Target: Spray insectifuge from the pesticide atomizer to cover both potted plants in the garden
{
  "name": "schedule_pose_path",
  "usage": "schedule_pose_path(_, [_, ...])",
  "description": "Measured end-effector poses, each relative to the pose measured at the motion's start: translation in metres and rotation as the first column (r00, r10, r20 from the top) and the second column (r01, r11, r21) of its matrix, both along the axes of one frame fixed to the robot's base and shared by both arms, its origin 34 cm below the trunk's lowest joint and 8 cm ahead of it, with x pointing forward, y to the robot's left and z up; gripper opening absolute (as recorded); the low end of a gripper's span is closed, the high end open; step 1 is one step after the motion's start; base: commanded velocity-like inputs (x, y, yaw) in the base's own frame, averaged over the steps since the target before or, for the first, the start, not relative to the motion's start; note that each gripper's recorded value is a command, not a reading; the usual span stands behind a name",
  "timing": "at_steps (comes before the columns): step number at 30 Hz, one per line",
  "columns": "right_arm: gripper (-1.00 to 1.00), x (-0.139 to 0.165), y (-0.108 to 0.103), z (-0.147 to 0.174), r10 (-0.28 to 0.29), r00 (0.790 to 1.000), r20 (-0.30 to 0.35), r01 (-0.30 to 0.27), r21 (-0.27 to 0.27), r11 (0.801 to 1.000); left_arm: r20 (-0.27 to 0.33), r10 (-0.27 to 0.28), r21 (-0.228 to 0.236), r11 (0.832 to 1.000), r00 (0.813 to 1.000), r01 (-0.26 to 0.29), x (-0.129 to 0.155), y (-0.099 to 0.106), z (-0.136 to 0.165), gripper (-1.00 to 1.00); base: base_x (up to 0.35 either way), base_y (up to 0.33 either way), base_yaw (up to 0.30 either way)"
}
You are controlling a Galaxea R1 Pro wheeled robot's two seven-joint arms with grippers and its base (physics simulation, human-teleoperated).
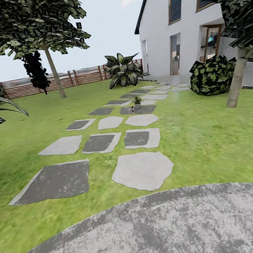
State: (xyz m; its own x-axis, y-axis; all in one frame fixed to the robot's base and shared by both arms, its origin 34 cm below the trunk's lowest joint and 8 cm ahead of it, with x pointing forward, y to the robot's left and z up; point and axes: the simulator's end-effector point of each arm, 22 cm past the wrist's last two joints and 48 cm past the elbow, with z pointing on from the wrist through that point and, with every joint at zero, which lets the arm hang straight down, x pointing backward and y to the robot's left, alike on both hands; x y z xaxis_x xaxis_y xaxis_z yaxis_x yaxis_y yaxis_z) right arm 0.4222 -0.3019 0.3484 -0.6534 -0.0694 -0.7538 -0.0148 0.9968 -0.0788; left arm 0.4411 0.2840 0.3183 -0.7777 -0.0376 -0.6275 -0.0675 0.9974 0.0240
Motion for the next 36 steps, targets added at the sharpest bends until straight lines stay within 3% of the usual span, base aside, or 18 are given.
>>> schedule_pose_path(8, [1.0, -0.002, 0.004, -0.001, 0.036, 0.999, -0.006, -0.036, -0.017, 0.999, -0.009, -0.007, -0.001, 1.0, 1.0, 0.007, -0.006, -0.002, -0.002, 1.0, 0.237, 0.0, 0.0])
schedule_pose_path(16, [1.0, -0.017, 0.002, -0.012, 0.03, 0.998, -0.046, -0.03, -0.018, 0.999, -0.008, -0.01, 0.0, 1.0, 1.0, 0.01, -0.005, -0.002, -0.002, 1.0, 0.336, 0.0, 0.0])
schedule_pose_path(36, [1.0, -0.022, 0.007, -0.017, 0.032, 0.998, -0.061, -0.032, -0.01, 0.999, -0.021, -0.016, -0.006, 1.0, 1.0, 0.016, -0.01, -0.004, -0.006, 1.0, 0.337, 0.0, 0.0])
